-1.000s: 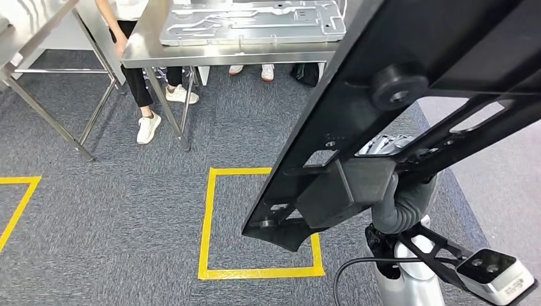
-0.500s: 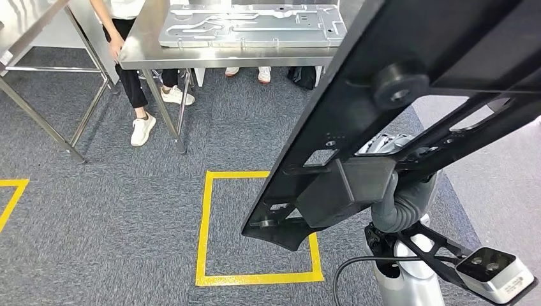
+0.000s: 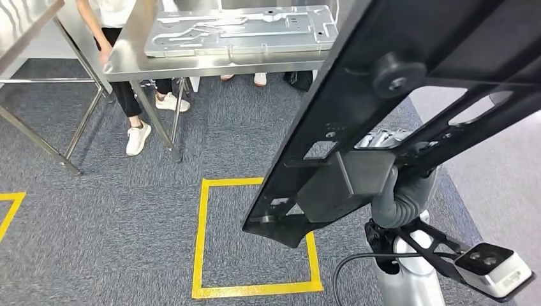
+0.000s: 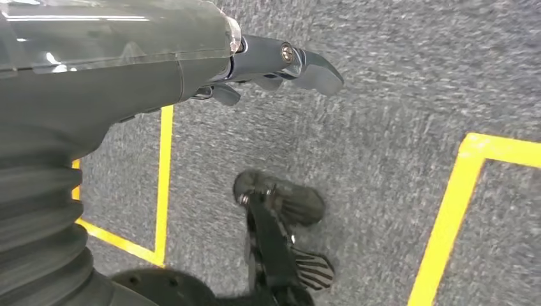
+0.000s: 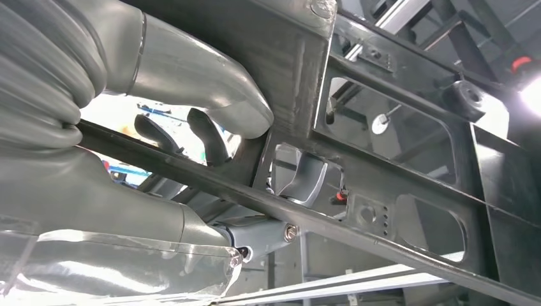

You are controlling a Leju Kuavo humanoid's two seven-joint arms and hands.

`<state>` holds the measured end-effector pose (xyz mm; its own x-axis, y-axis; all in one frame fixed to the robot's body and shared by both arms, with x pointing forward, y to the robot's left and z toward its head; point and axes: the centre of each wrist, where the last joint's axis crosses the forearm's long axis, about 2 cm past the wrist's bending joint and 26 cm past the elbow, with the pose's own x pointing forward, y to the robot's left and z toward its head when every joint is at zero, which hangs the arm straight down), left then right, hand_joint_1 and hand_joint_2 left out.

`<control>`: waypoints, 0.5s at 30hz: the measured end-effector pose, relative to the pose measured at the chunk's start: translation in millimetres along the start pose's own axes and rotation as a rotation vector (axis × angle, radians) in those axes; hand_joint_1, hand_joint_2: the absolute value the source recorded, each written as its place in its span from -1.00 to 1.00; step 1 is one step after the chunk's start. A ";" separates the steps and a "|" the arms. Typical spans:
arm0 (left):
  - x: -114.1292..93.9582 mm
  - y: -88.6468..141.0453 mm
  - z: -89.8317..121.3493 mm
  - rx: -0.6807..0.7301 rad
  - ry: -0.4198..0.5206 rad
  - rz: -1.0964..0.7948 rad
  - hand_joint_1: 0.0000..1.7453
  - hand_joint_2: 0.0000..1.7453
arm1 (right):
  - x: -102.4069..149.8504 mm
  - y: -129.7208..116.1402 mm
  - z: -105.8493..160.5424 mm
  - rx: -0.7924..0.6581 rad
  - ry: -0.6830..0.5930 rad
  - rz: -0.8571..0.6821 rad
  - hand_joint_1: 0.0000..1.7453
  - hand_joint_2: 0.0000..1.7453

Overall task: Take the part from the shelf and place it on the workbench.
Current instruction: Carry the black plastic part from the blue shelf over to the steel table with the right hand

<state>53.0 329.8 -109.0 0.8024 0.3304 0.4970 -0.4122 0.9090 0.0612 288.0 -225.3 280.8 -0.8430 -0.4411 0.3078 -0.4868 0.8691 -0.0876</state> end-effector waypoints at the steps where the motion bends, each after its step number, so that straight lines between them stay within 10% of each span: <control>1: -0.9 0.5 0.3 0.001 0.002 0.000 -1.00 1.00 | -0.3 0.0 0.4 -0.001 0.002 0.000 1.00 1.00; 15: -2.3 2.7 0.7 0.002 -0.006 -0.003 -1.00 1.00 | -2.0 -0.9 0.1 -0.014 0.005 0.009 1.00 1.00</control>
<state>49.8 331.3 -109.3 0.8007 0.3265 0.5023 -0.4113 0.9092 0.0646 290.1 -225.3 280.1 -0.8460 -0.4323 0.3121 -0.4761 0.8760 -0.0772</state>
